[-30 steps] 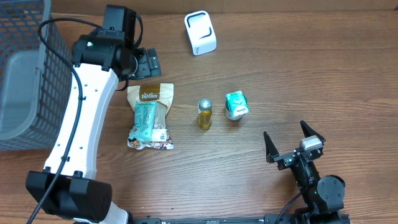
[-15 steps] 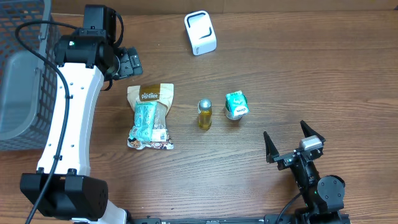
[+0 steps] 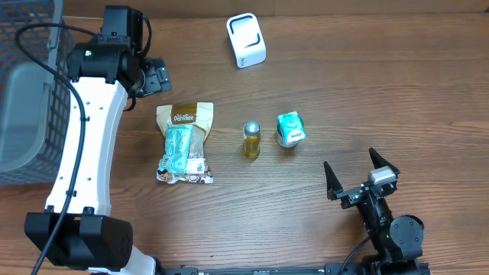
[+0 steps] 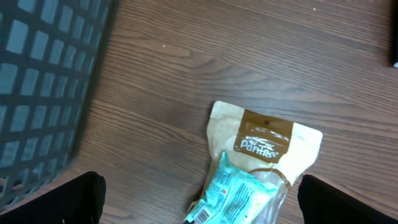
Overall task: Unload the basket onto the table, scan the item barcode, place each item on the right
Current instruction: 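Open the left gripper and raise it away from the bag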
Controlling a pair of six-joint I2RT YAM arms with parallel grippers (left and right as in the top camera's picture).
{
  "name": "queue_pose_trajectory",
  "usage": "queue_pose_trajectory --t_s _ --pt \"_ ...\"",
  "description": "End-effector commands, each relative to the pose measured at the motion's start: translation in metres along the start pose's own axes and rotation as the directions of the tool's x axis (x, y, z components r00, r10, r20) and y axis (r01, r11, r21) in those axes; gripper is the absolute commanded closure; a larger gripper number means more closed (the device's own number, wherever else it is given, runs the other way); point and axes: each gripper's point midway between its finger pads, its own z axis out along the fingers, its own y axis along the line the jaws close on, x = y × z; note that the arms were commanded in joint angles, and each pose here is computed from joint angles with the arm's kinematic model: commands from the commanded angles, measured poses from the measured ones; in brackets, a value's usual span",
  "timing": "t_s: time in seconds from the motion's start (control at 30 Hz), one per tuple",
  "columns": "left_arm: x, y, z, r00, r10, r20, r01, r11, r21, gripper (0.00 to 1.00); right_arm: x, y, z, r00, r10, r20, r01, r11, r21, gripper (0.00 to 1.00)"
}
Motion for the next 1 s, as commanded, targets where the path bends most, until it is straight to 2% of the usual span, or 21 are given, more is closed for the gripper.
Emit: queue_pose_trajectory --t_s 0.0,0.53,0.67,0.97 --pt "-0.009 0.013 -0.004 0.999 -0.034 0.03 0.035 0.999 -0.036 0.0 0.003 -0.001 0.0 1.0 -0.002 0.0 0.002 1.0 0.009 0.0" --pt "-0.012 0.035 0.01 0.994 -0.109 -0.004 0.109 0.993 -0.047 0.0 0.003 -0.001 0.0 1.0 -0.002 0.0 0.002 1.0 0.009 0.0" --pt "-0.015 0.04 0.021 0.994 -0.108 -0.004 0.107 0.99 -0.088 0.0 0.003 -0.001 0.0 1.0 -0.002 0.0 0.002 1.0 0.009 0.0" --pt "0.007 0.04 0.065 0.985 -0.085 -0.15 0.063 0.987 -0.147 0.0 0.003 -0.001 0.0 1.0 -0.002 0.0 0.002 1.0 0.009 0.0"
